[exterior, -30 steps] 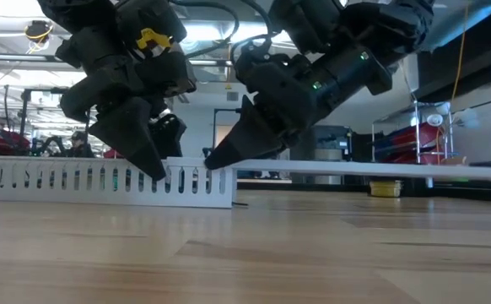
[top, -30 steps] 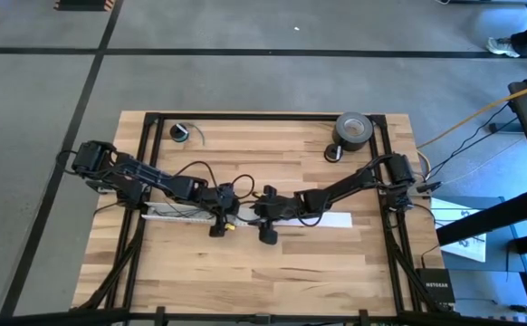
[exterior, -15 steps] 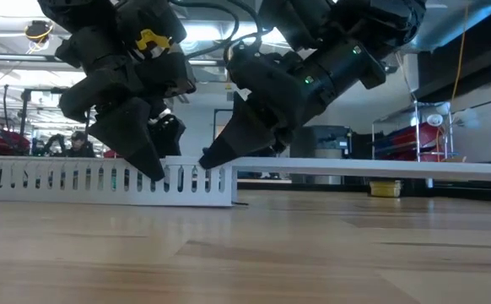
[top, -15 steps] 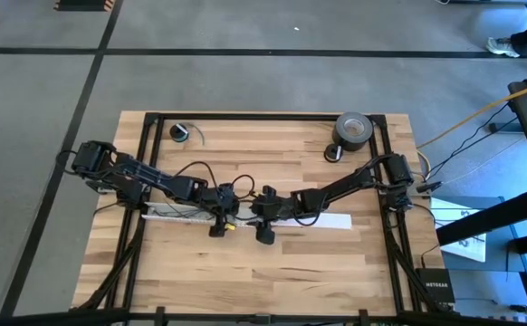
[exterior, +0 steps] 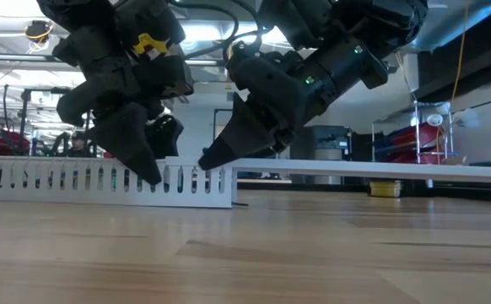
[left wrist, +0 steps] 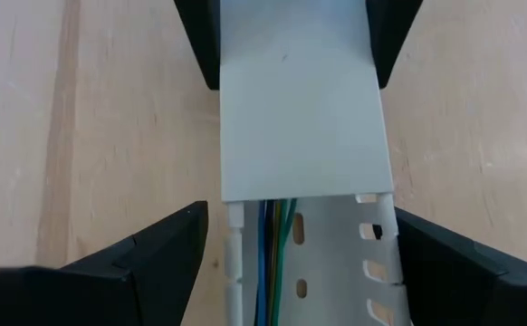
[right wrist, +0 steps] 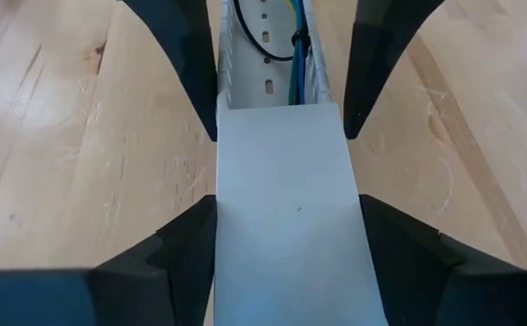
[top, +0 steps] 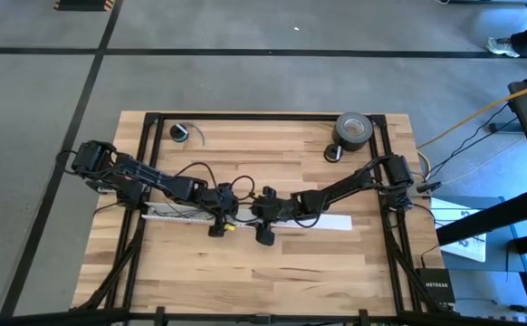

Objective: Ziptie cables
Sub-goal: Close the white cable duct

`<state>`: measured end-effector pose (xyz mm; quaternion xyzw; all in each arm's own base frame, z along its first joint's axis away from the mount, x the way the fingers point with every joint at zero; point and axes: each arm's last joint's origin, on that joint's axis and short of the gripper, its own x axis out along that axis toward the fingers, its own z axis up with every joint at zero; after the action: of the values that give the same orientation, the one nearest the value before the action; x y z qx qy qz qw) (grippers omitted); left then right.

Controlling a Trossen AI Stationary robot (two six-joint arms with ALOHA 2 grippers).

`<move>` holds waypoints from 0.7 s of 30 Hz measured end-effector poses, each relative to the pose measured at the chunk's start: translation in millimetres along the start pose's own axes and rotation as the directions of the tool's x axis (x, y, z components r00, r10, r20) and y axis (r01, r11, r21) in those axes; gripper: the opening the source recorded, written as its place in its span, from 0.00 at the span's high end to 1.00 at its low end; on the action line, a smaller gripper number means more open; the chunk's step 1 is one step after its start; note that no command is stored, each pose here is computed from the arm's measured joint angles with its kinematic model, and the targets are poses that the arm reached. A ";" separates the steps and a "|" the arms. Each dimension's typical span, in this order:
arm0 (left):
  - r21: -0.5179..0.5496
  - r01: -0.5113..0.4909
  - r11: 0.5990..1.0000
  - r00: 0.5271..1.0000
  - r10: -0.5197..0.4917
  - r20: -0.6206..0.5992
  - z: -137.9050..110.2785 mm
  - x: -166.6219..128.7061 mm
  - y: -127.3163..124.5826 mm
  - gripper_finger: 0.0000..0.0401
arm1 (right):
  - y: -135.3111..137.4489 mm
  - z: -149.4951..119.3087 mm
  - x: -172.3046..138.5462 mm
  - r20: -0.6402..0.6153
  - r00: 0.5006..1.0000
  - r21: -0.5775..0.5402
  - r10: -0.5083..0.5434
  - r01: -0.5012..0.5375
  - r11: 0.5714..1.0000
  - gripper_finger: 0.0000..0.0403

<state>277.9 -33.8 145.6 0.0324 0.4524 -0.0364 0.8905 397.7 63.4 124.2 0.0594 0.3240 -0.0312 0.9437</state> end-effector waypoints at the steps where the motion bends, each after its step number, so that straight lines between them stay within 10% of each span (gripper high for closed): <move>1: 0.001 -0.005 1.000 1.000 0.005 0.002 0.2 0.0 0.2 0.26 | 0.0 -0.1 0.1 0.000 1.000 -0.002 0.000 0.000 1.000 0.46; 21: -0.014 -0.015 1.000 1.000 0.015 0.016 1.5 -0.1 1.8 0.41 | 2.9 9.6 3.5 0.030 0.999 0.002 0.024 -0.024 1.000 0.46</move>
<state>279.2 -32.1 146.7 0.0291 0.4451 -0.0269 0.8946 406.6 64.9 129.8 0.0637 0.3089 -0.0212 0.9487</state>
